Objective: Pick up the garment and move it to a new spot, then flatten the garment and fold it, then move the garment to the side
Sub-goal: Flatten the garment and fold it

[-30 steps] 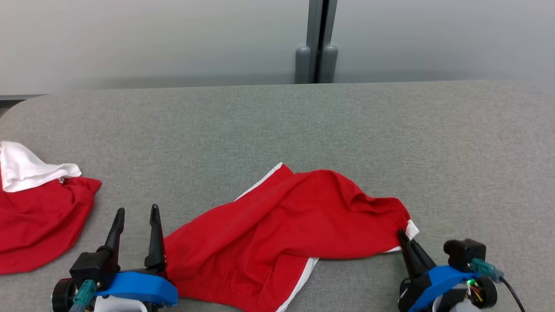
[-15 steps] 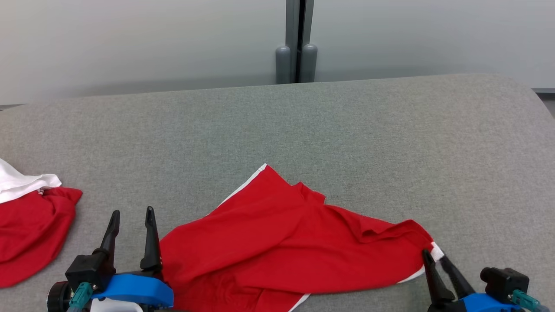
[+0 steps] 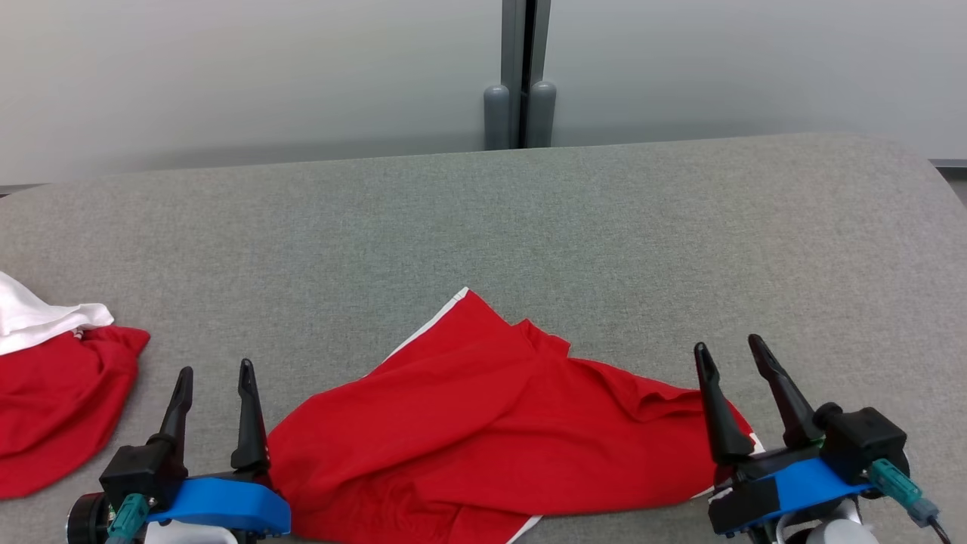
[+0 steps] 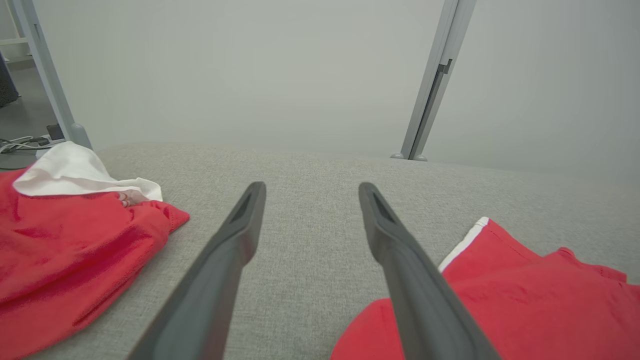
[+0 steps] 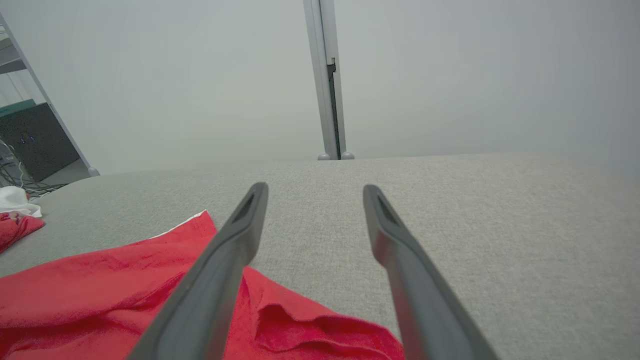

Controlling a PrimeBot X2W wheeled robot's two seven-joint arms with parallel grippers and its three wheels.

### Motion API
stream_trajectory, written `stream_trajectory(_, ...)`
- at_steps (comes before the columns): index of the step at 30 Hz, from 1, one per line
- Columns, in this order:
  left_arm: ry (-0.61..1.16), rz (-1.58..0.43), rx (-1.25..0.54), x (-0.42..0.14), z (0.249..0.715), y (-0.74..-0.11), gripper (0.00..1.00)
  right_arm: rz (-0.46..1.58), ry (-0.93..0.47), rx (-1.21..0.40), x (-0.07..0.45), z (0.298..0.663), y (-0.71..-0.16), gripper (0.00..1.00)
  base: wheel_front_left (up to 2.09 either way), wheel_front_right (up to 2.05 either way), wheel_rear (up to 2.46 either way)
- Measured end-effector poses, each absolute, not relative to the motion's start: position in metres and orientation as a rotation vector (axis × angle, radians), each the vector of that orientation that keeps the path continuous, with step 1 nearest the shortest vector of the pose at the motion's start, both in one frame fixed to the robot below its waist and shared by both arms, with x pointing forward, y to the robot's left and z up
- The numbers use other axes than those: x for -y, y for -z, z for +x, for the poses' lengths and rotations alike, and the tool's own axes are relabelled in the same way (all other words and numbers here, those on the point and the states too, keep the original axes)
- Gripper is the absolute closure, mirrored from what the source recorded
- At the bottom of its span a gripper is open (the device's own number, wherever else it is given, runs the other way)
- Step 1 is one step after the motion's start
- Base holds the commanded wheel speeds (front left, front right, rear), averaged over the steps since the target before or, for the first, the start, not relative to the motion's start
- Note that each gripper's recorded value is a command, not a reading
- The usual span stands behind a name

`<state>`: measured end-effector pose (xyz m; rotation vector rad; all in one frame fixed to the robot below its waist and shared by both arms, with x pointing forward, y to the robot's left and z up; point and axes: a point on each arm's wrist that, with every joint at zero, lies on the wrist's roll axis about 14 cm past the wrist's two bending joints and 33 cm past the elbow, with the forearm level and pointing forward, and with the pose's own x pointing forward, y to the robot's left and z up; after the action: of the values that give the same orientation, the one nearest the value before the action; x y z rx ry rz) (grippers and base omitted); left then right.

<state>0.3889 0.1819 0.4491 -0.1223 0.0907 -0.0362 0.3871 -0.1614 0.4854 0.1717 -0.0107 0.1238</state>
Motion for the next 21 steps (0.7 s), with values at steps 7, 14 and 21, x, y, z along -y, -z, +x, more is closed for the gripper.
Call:
stream_trajectory(7, 0.016, -0.113, -0.085, -0.190, 0.386, -0.451, 0.00, 0.138, -0.206, 0.053, 0.133, 0.394, -0.499, 0.00, 0.00, 0.00, 0.00)
stream_trajectory(14, 0.025, -0.060, -0.102, -0.192, 0.381, -0.447, 0.00, 0.129, -0.228, 0.014, 0.123, 0.391, -0.486, 0.00, 0.00, 0.00, 0.00)
stream_trajectory(21, 0.123, 0.015, -0.181, -0.178, 0.366, -0.426, 0.00, 0.123, -0.233, 0.002, 0.121, 0.390, -0.482, 0.00, 0.00, 0.00, 0.00)
